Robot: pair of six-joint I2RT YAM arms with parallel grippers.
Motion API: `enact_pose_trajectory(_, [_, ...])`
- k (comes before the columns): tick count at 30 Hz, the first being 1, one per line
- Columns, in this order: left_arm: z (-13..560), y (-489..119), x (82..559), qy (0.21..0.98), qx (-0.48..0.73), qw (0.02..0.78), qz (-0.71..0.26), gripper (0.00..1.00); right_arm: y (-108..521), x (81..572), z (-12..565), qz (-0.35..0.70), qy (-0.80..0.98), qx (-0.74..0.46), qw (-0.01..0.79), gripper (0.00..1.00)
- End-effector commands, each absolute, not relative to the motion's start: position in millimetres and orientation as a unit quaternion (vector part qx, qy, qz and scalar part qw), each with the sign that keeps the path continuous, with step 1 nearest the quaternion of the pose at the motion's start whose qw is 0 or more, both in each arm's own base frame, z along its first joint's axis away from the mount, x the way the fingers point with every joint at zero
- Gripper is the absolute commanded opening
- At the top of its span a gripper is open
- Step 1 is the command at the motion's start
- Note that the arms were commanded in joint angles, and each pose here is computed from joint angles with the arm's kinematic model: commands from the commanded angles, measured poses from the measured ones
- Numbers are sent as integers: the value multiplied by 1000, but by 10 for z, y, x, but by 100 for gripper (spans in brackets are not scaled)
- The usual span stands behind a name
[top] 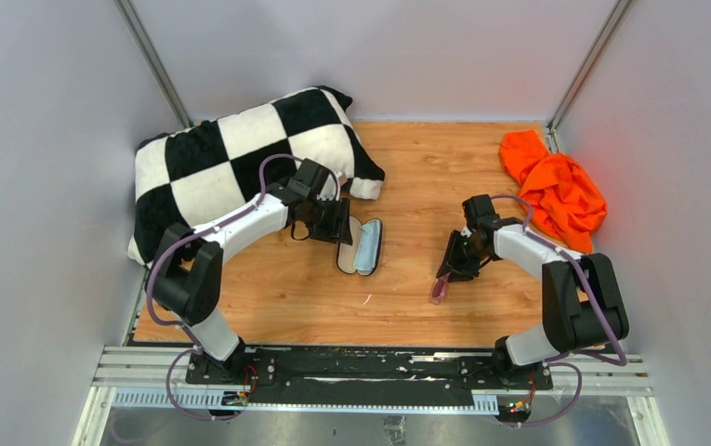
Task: Organize the sunglasses
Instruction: Adjust the sunglasses case at the center of the board, then pick up the sunglasses from the center of the board.
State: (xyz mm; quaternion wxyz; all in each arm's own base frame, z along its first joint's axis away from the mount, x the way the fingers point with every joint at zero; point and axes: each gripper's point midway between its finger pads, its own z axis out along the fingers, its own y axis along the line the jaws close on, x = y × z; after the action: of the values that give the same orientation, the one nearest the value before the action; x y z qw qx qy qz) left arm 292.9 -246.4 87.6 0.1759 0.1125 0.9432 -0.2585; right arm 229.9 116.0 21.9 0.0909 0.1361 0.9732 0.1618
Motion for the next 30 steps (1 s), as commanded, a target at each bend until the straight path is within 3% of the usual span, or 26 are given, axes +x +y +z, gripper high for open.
enact_pose_trajectory(1, [1003, -2412, 2957, 940, 112, 199, -253, 53, 1116, 2223, 203, 138, 978, 134, 83, 35])
enact_pose_trajectory(11, [872, -2233, 2994, 949, 75, 195, -235, 53, 1275, 2274, 427, 176, 971, 123, 107, 29])
enact_pose_trajectory(30, [764, -2010, 3050, 956, 53, 199, -208, 52, 1943, 2620, 983, 241, 958, 46, 147, 28])
